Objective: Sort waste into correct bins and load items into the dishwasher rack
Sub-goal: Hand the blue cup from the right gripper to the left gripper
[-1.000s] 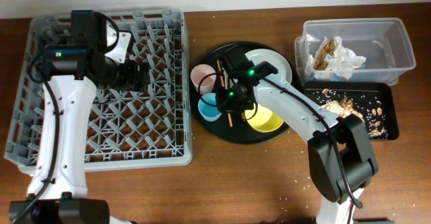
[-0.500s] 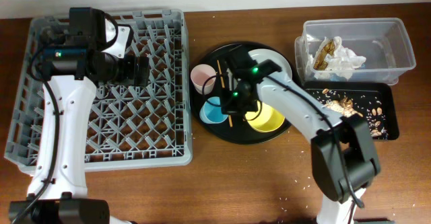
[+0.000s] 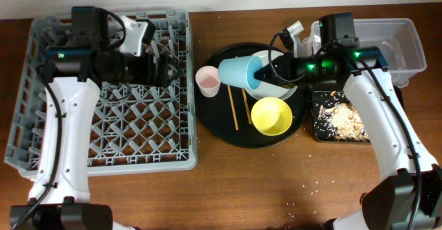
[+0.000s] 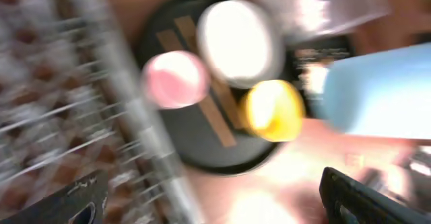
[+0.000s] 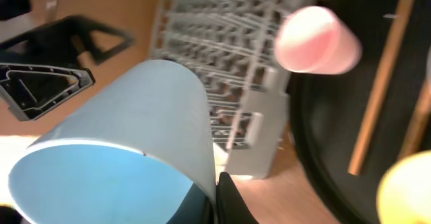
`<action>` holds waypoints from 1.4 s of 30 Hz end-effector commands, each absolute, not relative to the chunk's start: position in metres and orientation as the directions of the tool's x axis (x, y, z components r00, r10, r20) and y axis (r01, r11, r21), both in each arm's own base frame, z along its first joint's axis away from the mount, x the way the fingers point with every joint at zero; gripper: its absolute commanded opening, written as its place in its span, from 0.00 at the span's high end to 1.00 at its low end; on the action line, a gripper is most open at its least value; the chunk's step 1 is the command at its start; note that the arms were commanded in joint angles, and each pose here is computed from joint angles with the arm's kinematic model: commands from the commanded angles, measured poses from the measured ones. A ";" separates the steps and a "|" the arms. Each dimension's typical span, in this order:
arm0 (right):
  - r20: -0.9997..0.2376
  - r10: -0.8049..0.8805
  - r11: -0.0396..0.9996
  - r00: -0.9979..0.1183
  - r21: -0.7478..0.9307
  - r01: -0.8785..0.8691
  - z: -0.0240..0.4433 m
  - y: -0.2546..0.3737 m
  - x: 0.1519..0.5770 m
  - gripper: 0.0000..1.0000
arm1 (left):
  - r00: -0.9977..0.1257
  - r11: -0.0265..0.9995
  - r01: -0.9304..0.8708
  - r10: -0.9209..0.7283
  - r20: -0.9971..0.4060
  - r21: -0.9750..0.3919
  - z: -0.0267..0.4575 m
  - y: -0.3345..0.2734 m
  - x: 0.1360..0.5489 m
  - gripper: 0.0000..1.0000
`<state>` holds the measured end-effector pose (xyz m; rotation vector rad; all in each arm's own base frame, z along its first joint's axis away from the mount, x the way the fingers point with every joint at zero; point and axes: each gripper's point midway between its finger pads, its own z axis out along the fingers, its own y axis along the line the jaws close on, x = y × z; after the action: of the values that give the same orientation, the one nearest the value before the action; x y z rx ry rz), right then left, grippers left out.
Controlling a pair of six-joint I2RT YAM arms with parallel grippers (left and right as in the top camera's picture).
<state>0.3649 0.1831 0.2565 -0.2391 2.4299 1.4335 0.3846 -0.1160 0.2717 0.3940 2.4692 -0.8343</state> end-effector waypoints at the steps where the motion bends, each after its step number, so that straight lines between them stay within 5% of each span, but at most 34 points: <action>1: -0.402 -0.029 0.332 -0.915 0.860 -0.388 0.283 0.196 0.356 0.96 | -0.820 0.471 0.539 0.104 -0.562 -0.699 0.306 -0.167 0.366 0.01; 14: -0.471 -0.066 0.252 -0.880 0.845 -0.471 0.297 0.213 0.352 0.96 | -0.909 -0.029 0.411 0.057 -0.412 -0.911 0.321 -0.195 0.363 0.01; 23: -0.468 -0.053 0.310 -0.882 0.832 -0.460 0.290 0.228 0.364 0.96 | -0.925 -0.055 0.350 0.137 -0.355 -0.935 0.317 -0.225 0.343 0.01; 29: -0.472 -0.049 0.372 -0.880 0.809 -0.455 0.281 0.240 0.370 0.96 | -0.923 -0.062 0.345 0.156 -0.350 -0.937 0.317 -0.232 0.338 0.27; 40: -0.464 -0.050 0.375 -0.884 0.812 -0.448 0.280 0.240 0.369 0.95 | -0.923 -0.061 0.346 0.155 -0.352 -0.936 0.316 -0.231 0.338 0.36; 42: -0.461 -0.051 0.375 -0.886 0.813 -0.445 0.280 0.240 0.369 0.86 | -0.923 -0.060 0.347 0.156 -0.353 -0.936 0.316 -0.231 0.338 0.38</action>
<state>0.3642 0.2376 0.2878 -0.4558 2.2454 1.5584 0.3400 -0.2295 0.3109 0.5317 2.0914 -2.1019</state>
